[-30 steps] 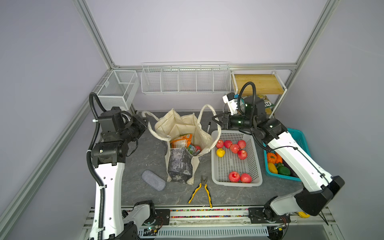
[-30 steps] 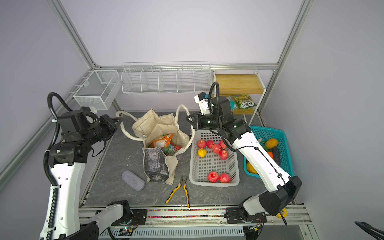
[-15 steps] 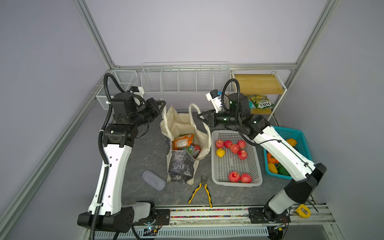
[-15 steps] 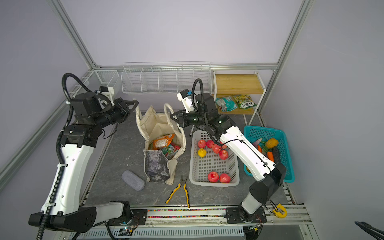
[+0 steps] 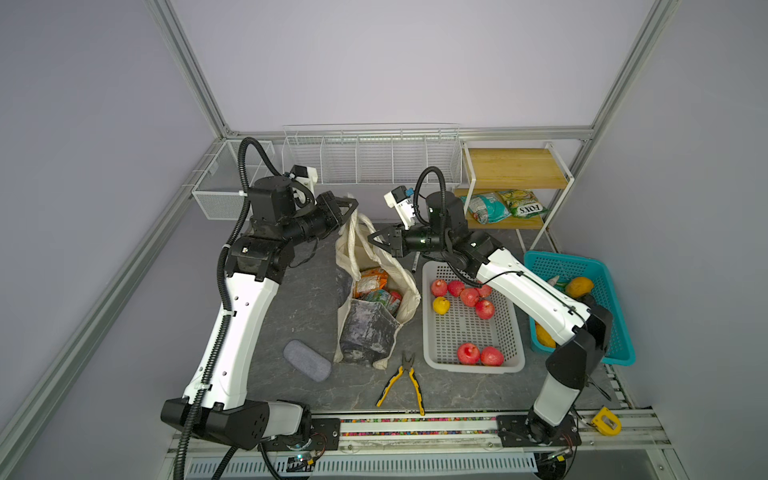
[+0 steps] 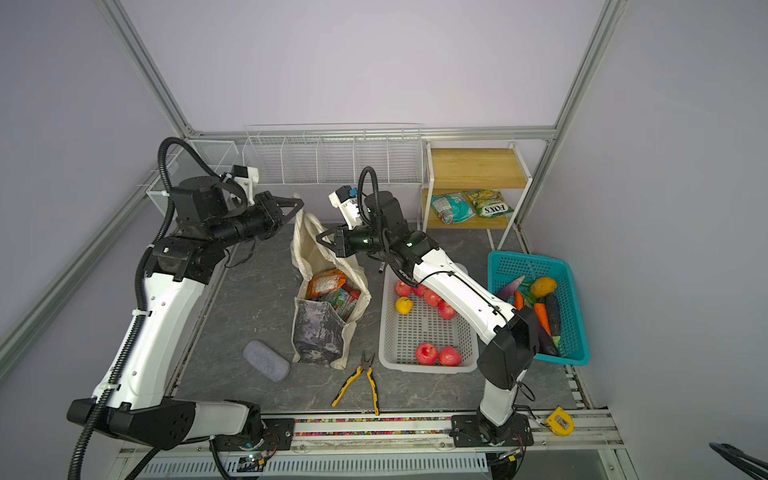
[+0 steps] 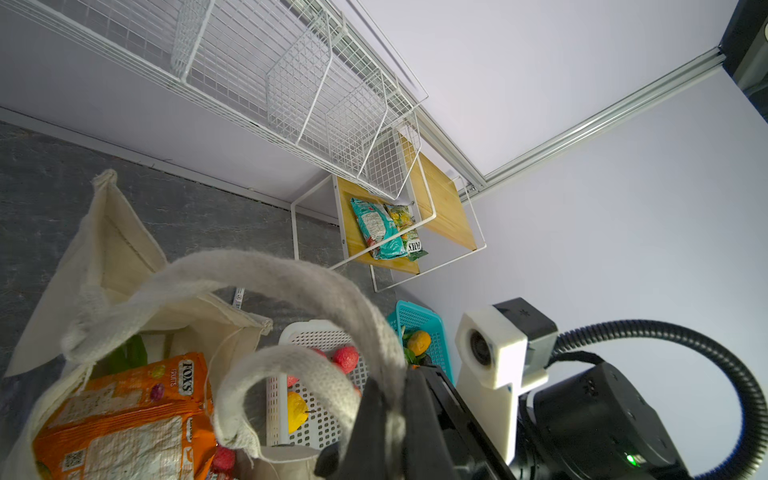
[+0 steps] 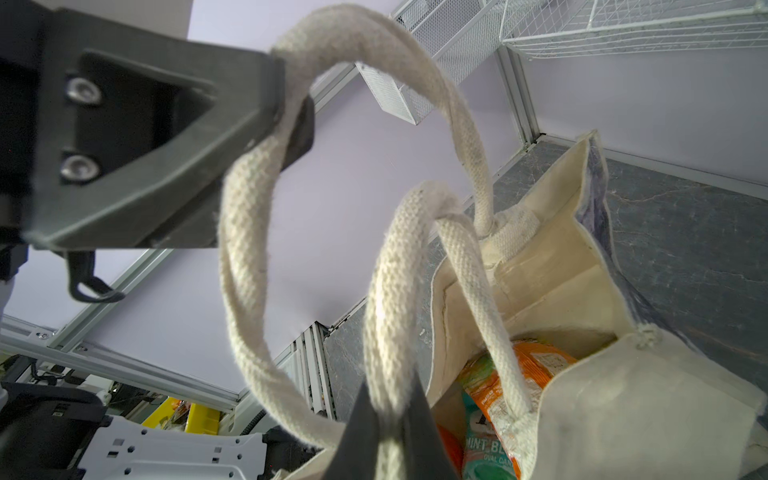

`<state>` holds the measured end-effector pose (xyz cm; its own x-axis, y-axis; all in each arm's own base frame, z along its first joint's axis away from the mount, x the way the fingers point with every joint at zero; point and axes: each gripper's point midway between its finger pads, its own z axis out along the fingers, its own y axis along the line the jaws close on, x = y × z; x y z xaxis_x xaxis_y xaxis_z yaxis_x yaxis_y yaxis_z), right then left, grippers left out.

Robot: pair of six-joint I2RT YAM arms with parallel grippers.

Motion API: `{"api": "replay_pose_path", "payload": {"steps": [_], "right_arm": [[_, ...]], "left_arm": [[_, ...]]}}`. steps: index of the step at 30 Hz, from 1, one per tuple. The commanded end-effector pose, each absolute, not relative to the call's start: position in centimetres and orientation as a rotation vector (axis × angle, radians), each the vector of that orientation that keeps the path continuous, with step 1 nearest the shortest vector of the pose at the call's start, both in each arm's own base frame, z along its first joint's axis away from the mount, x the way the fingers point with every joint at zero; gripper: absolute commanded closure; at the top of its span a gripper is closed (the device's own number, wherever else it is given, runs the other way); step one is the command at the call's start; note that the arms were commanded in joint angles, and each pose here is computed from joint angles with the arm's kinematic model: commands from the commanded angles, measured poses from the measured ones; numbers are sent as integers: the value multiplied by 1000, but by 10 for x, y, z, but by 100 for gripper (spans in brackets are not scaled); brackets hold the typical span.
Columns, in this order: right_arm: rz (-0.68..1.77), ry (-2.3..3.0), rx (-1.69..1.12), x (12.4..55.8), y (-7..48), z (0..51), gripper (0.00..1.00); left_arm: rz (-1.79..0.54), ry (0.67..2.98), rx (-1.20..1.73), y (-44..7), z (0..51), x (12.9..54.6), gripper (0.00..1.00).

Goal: Place the food into the grocery bag and tie it
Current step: 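Raise both handle straps and bring the grippers together above the tote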

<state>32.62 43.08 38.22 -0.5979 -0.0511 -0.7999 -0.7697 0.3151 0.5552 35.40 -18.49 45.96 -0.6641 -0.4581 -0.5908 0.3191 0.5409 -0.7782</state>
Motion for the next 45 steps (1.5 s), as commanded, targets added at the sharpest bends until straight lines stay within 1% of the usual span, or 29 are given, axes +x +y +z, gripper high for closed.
{"api": "replay_pose_path", "payload": {"steps": [1, 10, 21, 27, 28, 31, 32, 34, 35, 37, 39, 42, 45], "right_arm": [[1413, 1758, -752, 326, 445, 414, 93], [1506, 1690, -781, 333, 466, 424, 93], [1464, 1598, -652, 377, 465, 441, 93], [1441, 1569, -608, 391, 458, 448, 93], [1440, 1567, -606, 391, 457, 449, 93], [1438, 1573, -611, 392, 456, 447, 93], [1437, 1579, -616, 391, 456, 445, 93], [1436, 1587, -614, 390, 455, 441, 93], [1435, 1588, -614, 389, 454, 440, 93], [1434, 1590, -612, 388, 452, 438, 93], [1433, 1590, -611, 387, 451, 438, 93], [1434, 1589, -614, 385, 451, 438, 93], [1431, 1592, -620, 383, 449, 438, 93]], "left_arm": [[-1267, 1865, -13, -197, 492, 344, 100], [-1290, 1891, 14, -203, 486, 339, 100], [-1375, 1941, 49, -211, 472, 323, 100], [-1364, 1968, 22, -207, 458, 314, 100], [-1354, 1969, 12, -205, 456, 315, 98], [-1334, 1955, -25, -197, 457, 315, 71], [-1326, 1945, -32, -195, 458, 316, 60], [-1313, 1911, -44, -189, 466, 316, 47], [-1310, 1900, -52, -187, 468, 316, 43], [-1309, 1863, -71, -182, 476, 317, 36], [-1295, 1844, -108, -175, 479, 321, 33], [-1248, 1854, -220, -159, 471, 333, 31], [-1203, 1873, -313, -144, 457, 349, 33]]}}
